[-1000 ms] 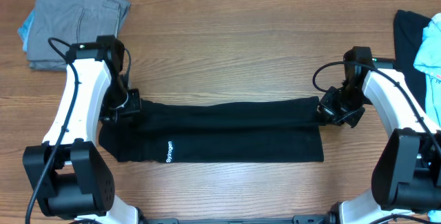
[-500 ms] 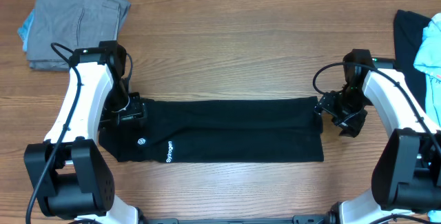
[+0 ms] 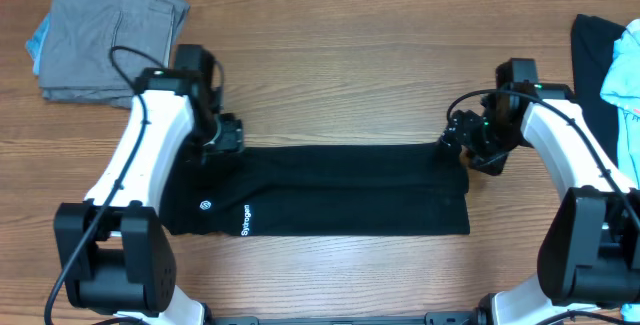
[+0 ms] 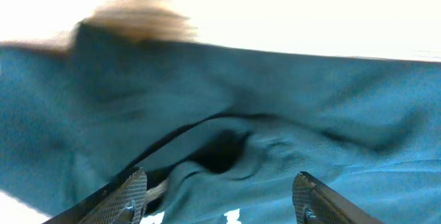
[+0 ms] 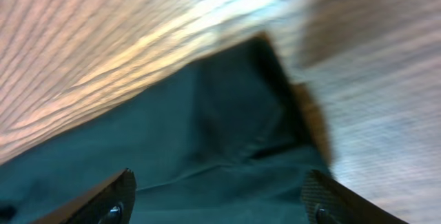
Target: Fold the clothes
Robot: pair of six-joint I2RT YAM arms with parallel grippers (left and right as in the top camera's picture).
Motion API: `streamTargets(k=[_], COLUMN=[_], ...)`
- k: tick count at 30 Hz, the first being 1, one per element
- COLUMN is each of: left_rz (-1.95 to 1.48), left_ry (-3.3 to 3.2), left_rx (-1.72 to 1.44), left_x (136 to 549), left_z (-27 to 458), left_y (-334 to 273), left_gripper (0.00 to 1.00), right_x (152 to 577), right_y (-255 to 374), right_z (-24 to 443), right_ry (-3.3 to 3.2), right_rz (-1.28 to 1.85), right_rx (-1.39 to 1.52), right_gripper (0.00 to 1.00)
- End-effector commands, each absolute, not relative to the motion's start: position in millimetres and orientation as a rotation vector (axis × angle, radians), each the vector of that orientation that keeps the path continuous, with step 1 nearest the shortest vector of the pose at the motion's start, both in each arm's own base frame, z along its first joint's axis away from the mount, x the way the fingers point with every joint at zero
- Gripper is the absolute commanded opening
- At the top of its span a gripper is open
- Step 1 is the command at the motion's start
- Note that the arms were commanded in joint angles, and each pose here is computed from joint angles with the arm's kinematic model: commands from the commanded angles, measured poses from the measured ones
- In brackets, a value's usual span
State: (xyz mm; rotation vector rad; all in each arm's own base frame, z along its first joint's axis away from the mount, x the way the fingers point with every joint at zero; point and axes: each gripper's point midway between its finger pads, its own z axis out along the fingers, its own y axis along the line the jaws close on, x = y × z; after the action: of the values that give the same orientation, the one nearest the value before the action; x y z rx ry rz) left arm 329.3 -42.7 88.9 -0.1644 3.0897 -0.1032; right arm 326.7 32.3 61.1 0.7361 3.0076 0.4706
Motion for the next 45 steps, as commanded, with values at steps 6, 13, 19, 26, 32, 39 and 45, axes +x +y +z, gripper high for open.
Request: streamTargets(k=[6, 13, 19, 26, 32, 39, 45], left_rz=[-0.139, -0.125, -0.114, -0.108, -0.093, -0.073, -0.049], left_ry=[3.086, 3.142, 3.191, 3.216, 3.239, 3.279, 3.363], left_rx=[-0.033, 0.041, 0.038, 0.035, 0.012, -0.044, -0.044], left_x=[335.5, 343.6, 338.5, 332.3, 322.7, 300.8, 279.7], left_z=[75.6, 36.8, 22.7, 24.6, 40.6, 74.4, 78.6], left_y=[-75.4, -77.0, -76.2, -75.0, -72.6, -68.2, -64.6], left_gripper=[0.78, 0.83, 0.60, 0.10, 0.04, 0.06, 0.36], right_x=[323.6, 321.0, 321.7, 324.5, 324.5, 316.2, 309.6], right_y=[42.1, 43.9, 43.9, 43.9, 43.9, 43.8, 43.7], right_z=[57.8, 55.9, 56.0, 56.2, 56.2, 55.6, 55.3], right_ry=[3.004, 3.014, 3.011, 3.000, 3.000, 3.032, 3.058], right_rz=[0.369, 0.367, 0.367, 0.371, 0.370, 0.361, 0.354], right_rx=[0.721, 0.715, 0.713, 0.709, 0.709, 0.723, 0.733], right_gripper=[0.81, 0.81, 0.81, 0.80, 0.80, 0.78, 0.79])
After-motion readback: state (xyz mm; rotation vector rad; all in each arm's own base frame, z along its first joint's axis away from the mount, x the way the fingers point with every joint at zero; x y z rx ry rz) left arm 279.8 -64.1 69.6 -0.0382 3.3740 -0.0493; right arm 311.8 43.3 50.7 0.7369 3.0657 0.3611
